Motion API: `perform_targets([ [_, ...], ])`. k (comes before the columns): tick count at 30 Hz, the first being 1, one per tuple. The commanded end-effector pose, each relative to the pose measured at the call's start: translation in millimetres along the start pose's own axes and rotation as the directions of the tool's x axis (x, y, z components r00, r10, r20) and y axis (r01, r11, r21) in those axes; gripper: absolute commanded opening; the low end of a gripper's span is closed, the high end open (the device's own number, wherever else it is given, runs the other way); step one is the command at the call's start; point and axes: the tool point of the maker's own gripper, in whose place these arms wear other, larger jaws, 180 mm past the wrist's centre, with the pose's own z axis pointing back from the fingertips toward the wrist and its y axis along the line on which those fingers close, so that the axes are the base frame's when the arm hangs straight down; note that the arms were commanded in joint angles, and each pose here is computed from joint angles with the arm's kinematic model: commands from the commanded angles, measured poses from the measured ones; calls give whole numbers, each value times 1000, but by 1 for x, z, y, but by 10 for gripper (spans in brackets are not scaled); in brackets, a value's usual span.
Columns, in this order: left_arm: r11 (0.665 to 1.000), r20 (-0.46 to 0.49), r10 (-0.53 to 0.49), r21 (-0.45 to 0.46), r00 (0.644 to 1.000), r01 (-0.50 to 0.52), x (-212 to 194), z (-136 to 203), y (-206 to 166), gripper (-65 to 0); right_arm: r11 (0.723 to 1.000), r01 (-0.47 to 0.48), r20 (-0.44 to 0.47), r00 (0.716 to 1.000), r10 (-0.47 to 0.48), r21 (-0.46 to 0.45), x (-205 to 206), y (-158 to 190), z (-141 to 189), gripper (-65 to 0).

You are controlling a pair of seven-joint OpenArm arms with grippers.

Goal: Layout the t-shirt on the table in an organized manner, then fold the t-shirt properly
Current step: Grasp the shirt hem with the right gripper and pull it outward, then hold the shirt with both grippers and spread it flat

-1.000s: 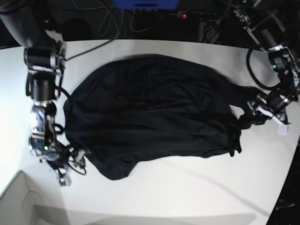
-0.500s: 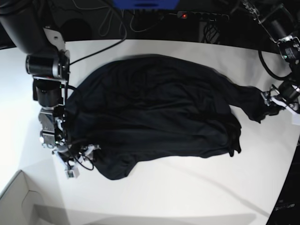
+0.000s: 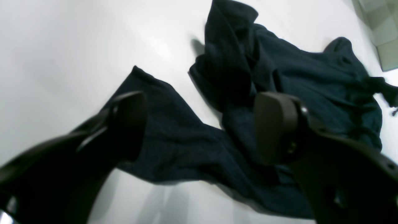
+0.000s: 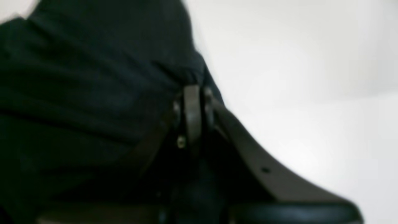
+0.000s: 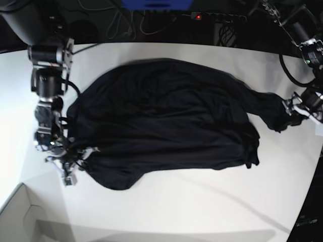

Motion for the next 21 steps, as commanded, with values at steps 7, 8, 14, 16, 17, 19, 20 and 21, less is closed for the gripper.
perform_targets([
  [7,998,112,-20,-56,993,26,41,-10,-20,-132,979,-180,252,947,200,-98,60,22,96,-650],
  [8,998,121,-19,-64,992,27,45,-12,-24,-132,975,-195,265,940,216,-101,58,29,107,-650],
  [14,997,122,-50,-45,991,56,57,-34,-37,-132,960,-259,312,908,278,-101,41,61,161,-650],
  [16,997,99,-78,-12,992,80,59,-44,-39,-132,959,-267,299,912,283,-91,29,67,171,-650],
  [17,996,93,-92,1,991,93,63,-49,-42,-132,961,-264,279,919,278,-85,20,68,171,-650],
  [19,995,85,-103,11,991,103,66,-59,-50,-132,963,-258,252,929,270,-77,8,67,170,-650],
  [20,994,81,-110,15,991,109,68,-63,-53,-132,964,-255,239,934,265,-72,4,67,169,-650],
  [21,993,85,-118,17,989,117,72,-68,-58,-132,967,-245,226,941,253,-62,-2,70,167,-650],
])
